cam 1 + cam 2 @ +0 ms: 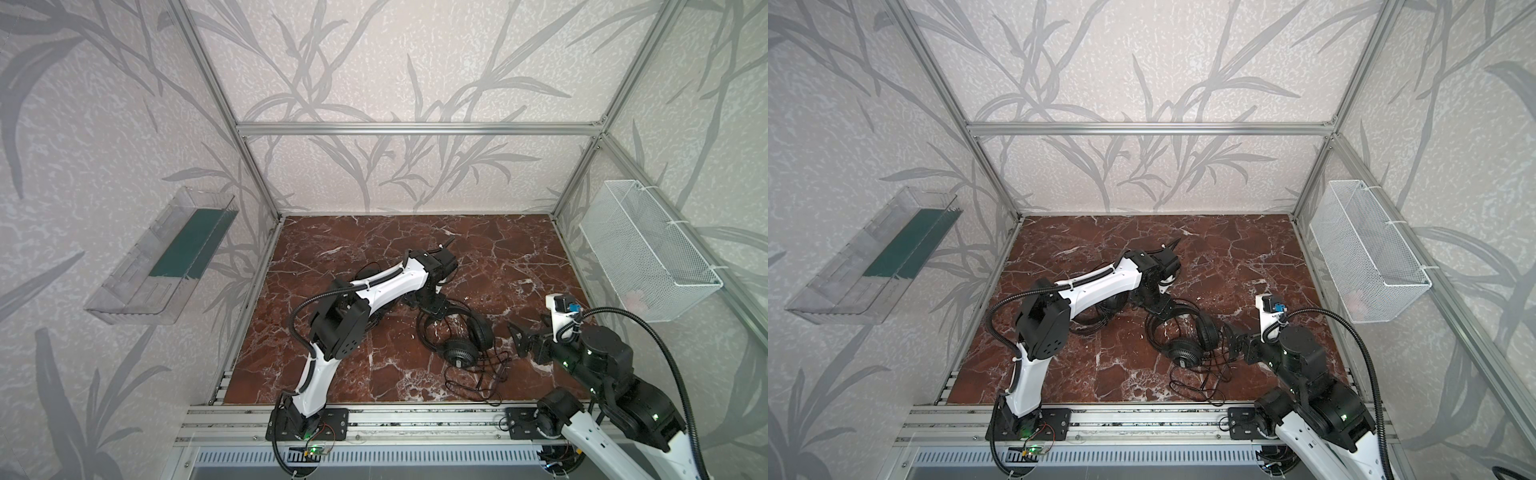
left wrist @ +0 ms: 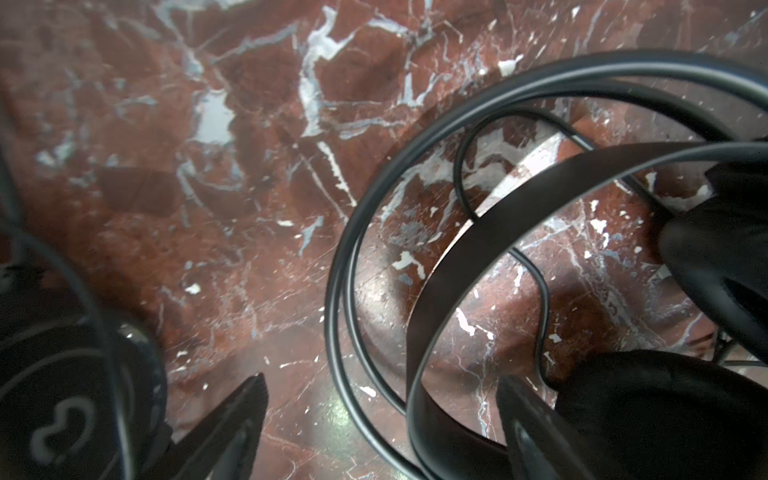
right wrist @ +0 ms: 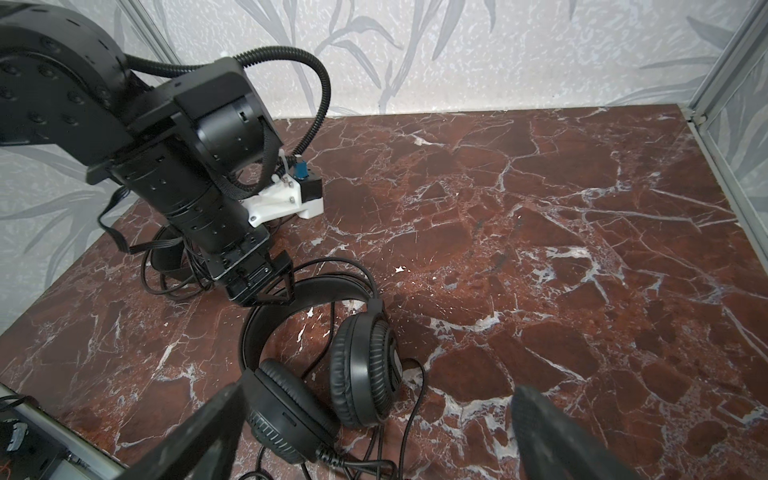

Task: Wrap the headphones

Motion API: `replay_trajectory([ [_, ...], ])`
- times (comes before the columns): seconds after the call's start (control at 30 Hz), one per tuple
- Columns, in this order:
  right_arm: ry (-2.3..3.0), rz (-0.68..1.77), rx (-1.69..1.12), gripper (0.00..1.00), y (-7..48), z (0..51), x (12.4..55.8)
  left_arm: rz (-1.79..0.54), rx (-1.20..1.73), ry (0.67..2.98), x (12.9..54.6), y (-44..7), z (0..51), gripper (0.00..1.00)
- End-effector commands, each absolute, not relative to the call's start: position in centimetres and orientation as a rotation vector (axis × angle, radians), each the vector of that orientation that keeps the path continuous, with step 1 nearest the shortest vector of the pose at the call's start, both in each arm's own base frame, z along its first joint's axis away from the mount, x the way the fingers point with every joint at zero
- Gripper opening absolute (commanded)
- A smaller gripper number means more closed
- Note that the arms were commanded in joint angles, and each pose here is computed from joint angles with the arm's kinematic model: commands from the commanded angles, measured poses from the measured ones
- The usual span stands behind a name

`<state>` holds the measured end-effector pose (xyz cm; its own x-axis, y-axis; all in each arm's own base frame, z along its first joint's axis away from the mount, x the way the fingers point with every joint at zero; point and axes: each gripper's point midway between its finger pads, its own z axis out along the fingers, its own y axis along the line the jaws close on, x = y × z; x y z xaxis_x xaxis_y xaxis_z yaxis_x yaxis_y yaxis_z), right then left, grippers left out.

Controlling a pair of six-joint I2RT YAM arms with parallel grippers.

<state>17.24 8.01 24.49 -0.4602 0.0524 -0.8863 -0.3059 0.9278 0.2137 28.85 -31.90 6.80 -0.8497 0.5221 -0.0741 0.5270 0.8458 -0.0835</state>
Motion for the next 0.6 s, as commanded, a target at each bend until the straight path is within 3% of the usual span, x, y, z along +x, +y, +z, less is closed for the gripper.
replay_trajectory([
  [0.0,1.973,0.436,-0.201,0.99,8.2,25.1,17.2,-0.171,0.926,2.984,28.3,-32.5,6.6,0.88],
  [0.57,1.970,0.445,-0.209,0.99,8.4,25.0,17.1,-0.115,0.959,2.996,29.6,-33.6,4.1,0.71],
])
